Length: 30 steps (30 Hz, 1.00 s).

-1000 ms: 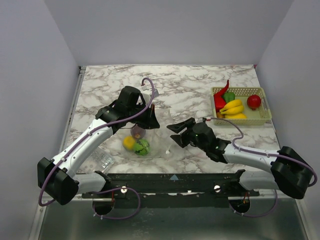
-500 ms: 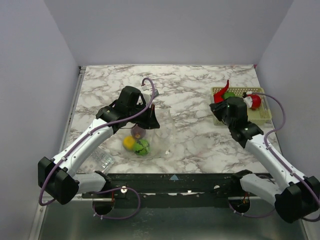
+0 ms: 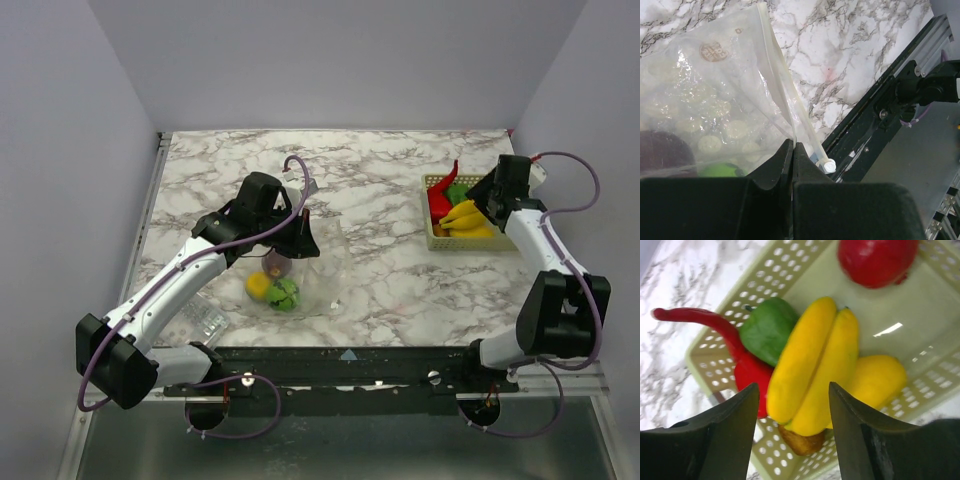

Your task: Place the food in the zip-top bag and seal the zipper

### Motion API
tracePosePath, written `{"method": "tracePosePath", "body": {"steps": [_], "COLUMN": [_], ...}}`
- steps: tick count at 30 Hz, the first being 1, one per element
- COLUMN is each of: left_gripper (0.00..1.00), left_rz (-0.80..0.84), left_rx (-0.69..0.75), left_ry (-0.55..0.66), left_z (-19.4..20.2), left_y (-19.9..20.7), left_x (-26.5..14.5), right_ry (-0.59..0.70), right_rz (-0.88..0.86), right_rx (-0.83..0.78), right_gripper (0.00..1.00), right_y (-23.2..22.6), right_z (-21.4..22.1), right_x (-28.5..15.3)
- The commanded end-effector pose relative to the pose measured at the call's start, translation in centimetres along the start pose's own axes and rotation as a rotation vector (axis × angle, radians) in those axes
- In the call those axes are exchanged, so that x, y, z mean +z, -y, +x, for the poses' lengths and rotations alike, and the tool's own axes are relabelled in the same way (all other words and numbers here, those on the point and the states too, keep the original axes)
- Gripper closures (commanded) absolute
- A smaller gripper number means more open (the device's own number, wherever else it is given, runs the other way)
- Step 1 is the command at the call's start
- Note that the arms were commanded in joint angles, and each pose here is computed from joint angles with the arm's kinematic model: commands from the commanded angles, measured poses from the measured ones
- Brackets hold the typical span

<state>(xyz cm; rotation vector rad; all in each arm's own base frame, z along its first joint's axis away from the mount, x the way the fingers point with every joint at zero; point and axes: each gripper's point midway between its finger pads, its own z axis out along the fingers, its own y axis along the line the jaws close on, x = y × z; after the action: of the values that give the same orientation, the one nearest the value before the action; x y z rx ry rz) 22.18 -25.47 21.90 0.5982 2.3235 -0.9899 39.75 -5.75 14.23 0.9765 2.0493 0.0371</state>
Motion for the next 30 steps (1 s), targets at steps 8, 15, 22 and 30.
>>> {"method": "tracePosePath", "body": {"steps": [8,15,22,30], "left_gripper": [1.00,1.00,1.00,1.00], "left_rz": [0.043,0.043,0.020,0.023], "left_rx": [0.013,0.009,0.012,0.011], "left_ry": [0.004,0.000,-0.002,-0.004], "left_z": [-0.2,-0.2,-0.1,-0.1], "left_y": [0.9,0.9,0.4,0.5], "left_x": [-0.2,-0.1,0.0,0.0], "right_ry": [-0.227,-0.054,0.018,0.060], "right_rz": [-0.263,-0.297,-0.325,-0.320], "right_rx": [-0.156,-0.260,-0.360,-0.434], "right_gripper": [0.32,0.22,0.24,0.36], "right_y": [-6.5,-8.0,-10.2,-11.9], "right_z": [1.5,-2.2,-4.3,-4.0], "right_x": [0.8,2.1,5.5,7.6]}}
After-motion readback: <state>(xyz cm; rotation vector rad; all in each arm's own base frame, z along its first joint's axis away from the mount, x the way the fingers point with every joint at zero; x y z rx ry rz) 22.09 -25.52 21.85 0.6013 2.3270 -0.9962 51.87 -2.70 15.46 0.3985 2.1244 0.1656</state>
